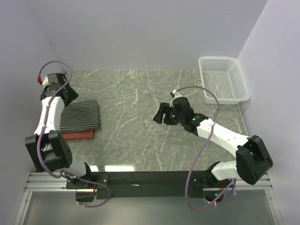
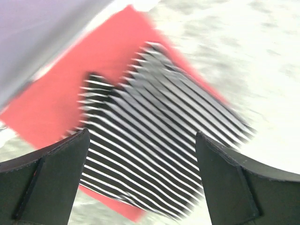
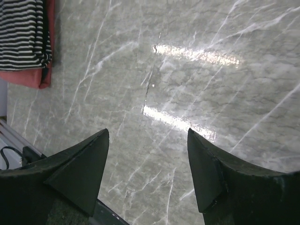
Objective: Fold and stack the tank tops
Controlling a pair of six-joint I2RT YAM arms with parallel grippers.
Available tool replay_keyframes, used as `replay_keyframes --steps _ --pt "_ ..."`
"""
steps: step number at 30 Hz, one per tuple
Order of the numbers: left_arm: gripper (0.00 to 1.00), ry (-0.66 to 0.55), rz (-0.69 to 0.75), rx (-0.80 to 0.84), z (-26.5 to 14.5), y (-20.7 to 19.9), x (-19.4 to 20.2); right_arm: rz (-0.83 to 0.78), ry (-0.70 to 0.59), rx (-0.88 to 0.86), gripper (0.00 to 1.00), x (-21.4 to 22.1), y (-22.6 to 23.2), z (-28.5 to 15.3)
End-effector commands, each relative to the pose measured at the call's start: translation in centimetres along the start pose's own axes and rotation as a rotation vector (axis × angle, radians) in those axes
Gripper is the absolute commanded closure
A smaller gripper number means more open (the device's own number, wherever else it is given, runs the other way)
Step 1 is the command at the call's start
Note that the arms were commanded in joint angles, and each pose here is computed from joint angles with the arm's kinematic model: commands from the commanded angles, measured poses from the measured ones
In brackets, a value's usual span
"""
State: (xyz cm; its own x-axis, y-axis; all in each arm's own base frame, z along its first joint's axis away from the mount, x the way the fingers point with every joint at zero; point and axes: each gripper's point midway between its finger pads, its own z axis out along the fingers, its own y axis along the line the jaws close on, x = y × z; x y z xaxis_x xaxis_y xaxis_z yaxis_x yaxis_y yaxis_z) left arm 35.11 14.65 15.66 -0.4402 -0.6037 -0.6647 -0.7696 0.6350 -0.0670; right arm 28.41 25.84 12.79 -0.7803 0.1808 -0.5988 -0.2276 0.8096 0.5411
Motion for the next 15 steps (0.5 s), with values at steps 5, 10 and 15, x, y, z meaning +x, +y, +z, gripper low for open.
replay_keyframes --steps 5,10,15 --pt "0.01 -0.06 0.085 0.5 -11.6 -13.0 5.0 -0.003 -0.208 0.049 0.17 -4.9 0.7 -4.7" --pt "0.01 -0.021 0.238 0.819 -20.1 -19.6 15.5 0.02 -0.304 0.105 0.12 -6.0 -0.2 -7.6" --pt "0.01 0.027 0.392 0.886 -23.0 -21.0 23.4 0.073 -0.397 0.21 0.03 -5.7 -3.2 -10.1"
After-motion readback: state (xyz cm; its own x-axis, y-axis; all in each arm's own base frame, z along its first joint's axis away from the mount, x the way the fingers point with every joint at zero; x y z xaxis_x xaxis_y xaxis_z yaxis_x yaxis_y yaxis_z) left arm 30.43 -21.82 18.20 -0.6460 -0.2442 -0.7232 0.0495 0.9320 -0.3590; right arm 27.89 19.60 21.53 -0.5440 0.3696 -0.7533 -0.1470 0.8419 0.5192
